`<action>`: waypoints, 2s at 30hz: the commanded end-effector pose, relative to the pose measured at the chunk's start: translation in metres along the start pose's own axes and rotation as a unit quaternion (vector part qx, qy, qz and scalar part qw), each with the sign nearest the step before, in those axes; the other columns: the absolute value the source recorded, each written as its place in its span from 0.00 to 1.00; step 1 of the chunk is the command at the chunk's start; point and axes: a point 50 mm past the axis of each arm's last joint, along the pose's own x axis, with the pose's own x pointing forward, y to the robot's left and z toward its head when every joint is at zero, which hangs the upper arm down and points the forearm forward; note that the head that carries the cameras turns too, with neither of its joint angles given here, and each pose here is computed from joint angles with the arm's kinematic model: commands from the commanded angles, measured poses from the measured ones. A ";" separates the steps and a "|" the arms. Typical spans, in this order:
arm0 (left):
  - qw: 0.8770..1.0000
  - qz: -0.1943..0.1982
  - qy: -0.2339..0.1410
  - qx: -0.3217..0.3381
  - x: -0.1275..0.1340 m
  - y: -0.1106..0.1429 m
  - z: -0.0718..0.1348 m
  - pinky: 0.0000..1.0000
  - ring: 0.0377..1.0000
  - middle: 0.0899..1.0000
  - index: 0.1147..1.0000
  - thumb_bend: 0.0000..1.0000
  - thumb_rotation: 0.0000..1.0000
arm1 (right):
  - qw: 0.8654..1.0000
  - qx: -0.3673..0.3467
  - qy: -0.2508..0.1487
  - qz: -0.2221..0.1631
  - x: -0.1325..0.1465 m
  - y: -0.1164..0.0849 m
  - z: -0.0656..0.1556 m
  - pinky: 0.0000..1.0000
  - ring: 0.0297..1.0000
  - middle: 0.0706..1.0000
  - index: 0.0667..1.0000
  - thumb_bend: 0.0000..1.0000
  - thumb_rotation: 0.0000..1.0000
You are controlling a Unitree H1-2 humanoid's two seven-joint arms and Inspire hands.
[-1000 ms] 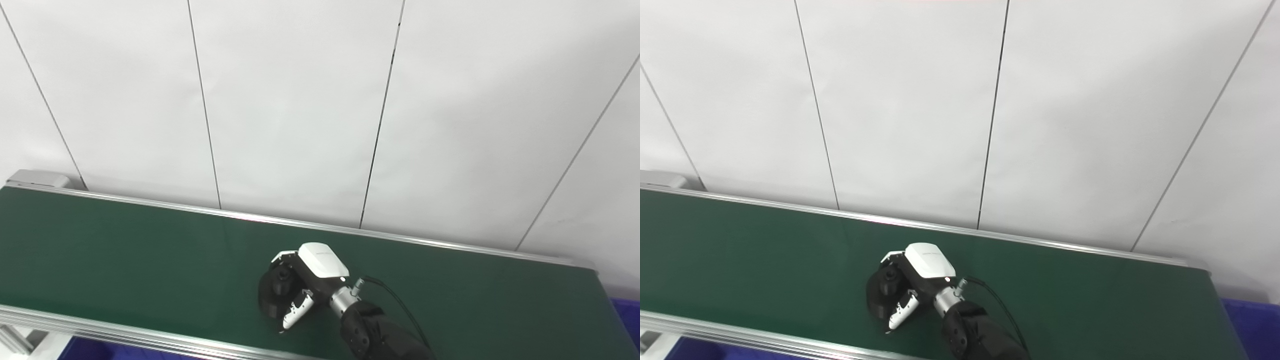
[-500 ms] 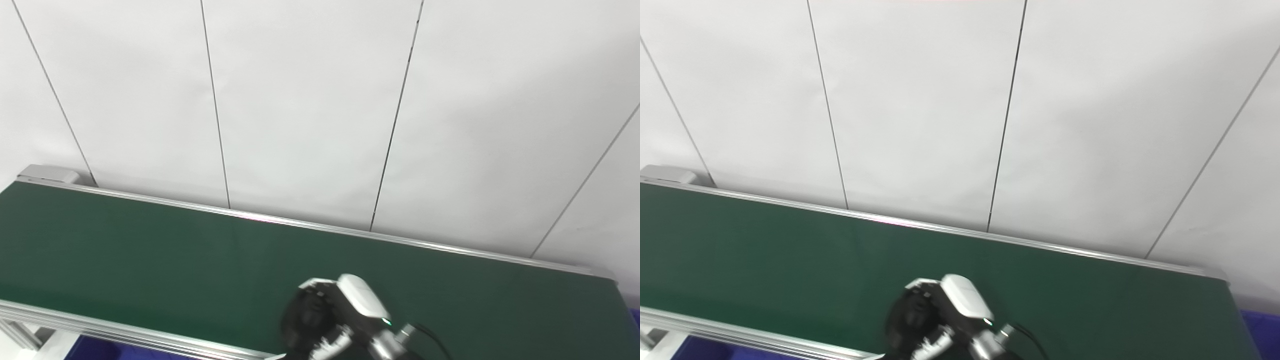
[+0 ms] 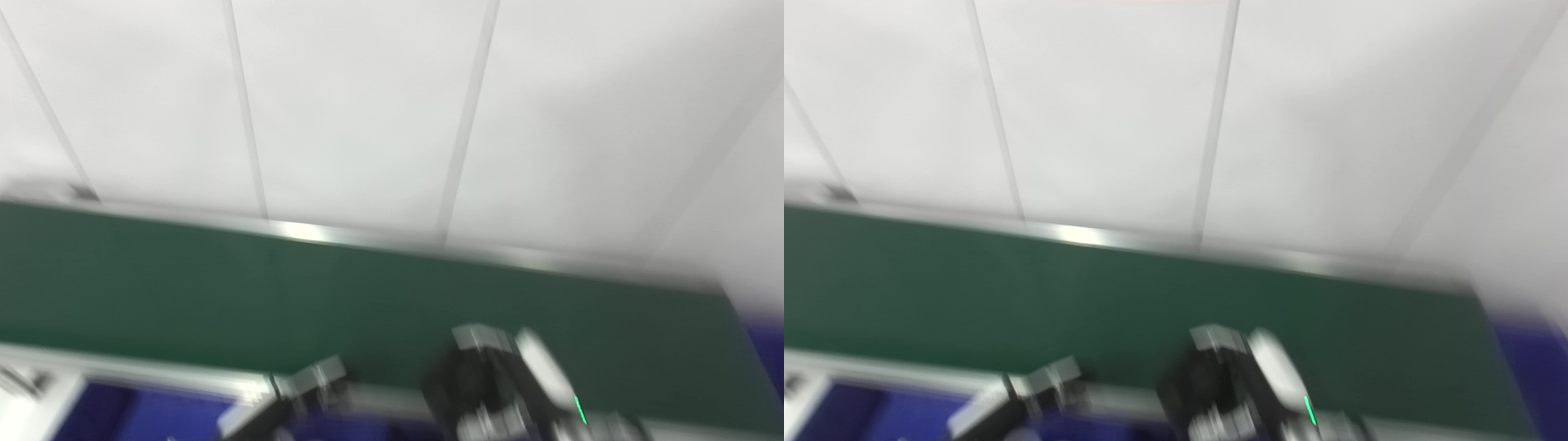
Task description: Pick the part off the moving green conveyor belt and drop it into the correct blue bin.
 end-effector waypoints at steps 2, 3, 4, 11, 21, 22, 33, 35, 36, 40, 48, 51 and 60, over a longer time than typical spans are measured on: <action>0.999 0.009 -0.040 0.012 0.010 0.021 0.025 0.93 0.96 0.97 0.94 0.51 0.58 | 0.999 -0.008 -0.031 -0.026 0.009 -0.028 0.025 0.38 0.42 0.47 0.45 0.52 0.00; 0.999 0.007 -0.044 0.009 0.014 0.027 0.029 0.94 0.96 0.97 0.94 0.50 0.58 | 0.999 -0.002 -0.028 -0.029 0.005 -0.025 0.028 0.37 0.42 0.47 0.45 0.52 0.00; 0.999 0.006 -0.047 0.004 0.019 0.032 0.033 0.94 0.96 0.98 0.94 0.49 0.58 | 0.999 0.006 -0.022 -0.031 0.001 -0.021 0.030 0.34 0.41 0.46 0.46 0.52 0.00; 0.999 -0.004 -0.044 -0.022 0.031 0.042 0.038 0.93 0.96 0.98 0.95 0.48 0.55 | 0.999 0.037 0.005 -0.033 -0.028 0.003 0.036 0.36 0.43 0.47 0.48 0.50 0.00; 0.998 -0.006 -0.051 -0.023 0.035 0.038 0.045 0.93 0.96 0.98 0.95 0.48 0.50 | 0.999 0.034 0.018 -0.025 -0.041 0.013 0.030 0.36 0.43 0.48 0.47 0.50 0.00; 0.998 -0.006 -0.051 -0.024 0.035 0.038 0.046 0.93 0.97 0.98 0.94 0.48 0.50 | 0.999 0.033 0.018 -0.024 -0.041 0.013 0.030 0.36 0.43 0.48 0.47 0.50 0.00; 0.999 0.002 -0.046 -0.023 0.030 0.030 0.054 0.93 0.96 0.98 0.95 0.49 0.50 | 0.999 0.018 0.028 0.008 -0.037 0.019 0.025 0.51 0.55 0.58 0.63 0.77 0.13; 0.999 0.003 -0.048 -0.026 0.030 0.030 0.054 0.93 0.96 0.98 0.94 0.50 0.50 | 0.999 0.016 0.030 0.022 -0.037 0.018 0.024 0.54 0.58 0.64 0.67 0.86 0.21; 0.998 0.003 -0.049 -0.028 0.030 0.030 0.054 0.93 0.96 0.98 0.94 0.49 0.50 | 0.999 0.015 0.031 0.027 -0.037 0.018 0.024 0.54 0.59 0.64 0.67 0.88 0.23; 0.998 0.002 -0.053 -0.033 0.030 0.031 0.056 0.95 0.97 0.98 0.95 0.48 0.49 | 0.999 0.015 0.031 0.042 -0.037 0.017 0.023 0.54 0.60 0.64 0.65 0.93 0.28; 0.998 0.006 -0.058 -0.031 0.028 0.034 0.059 0.94 0.97 0.98 0.94 0.49 0.48 | 0.996 0.010 0.035 0.077 -0.040 0.024 0.022 0.54 0.59 0.63 0.64 0.95 0.33; 0.998 0.005 -0.061 -0.029 0.028 0.035 0.060 0.94 0.96 0.98 0.94 0.48 0.48 | 0.995 0.005 0.038 0.096 -0.040 0.027 0.021 0.56 0.62 0.65 0.65 0.95 0.33; 0.998 0.003 -0.062 -0.026 0.028 0.036 0.061 0.94 0.96 0.98 0.95 0.48 0.47 | 0.993 0.003 0.040 0.107 -0.041 0.028 0.022 0.58 0.63 0.67 0.67 0.91 0.33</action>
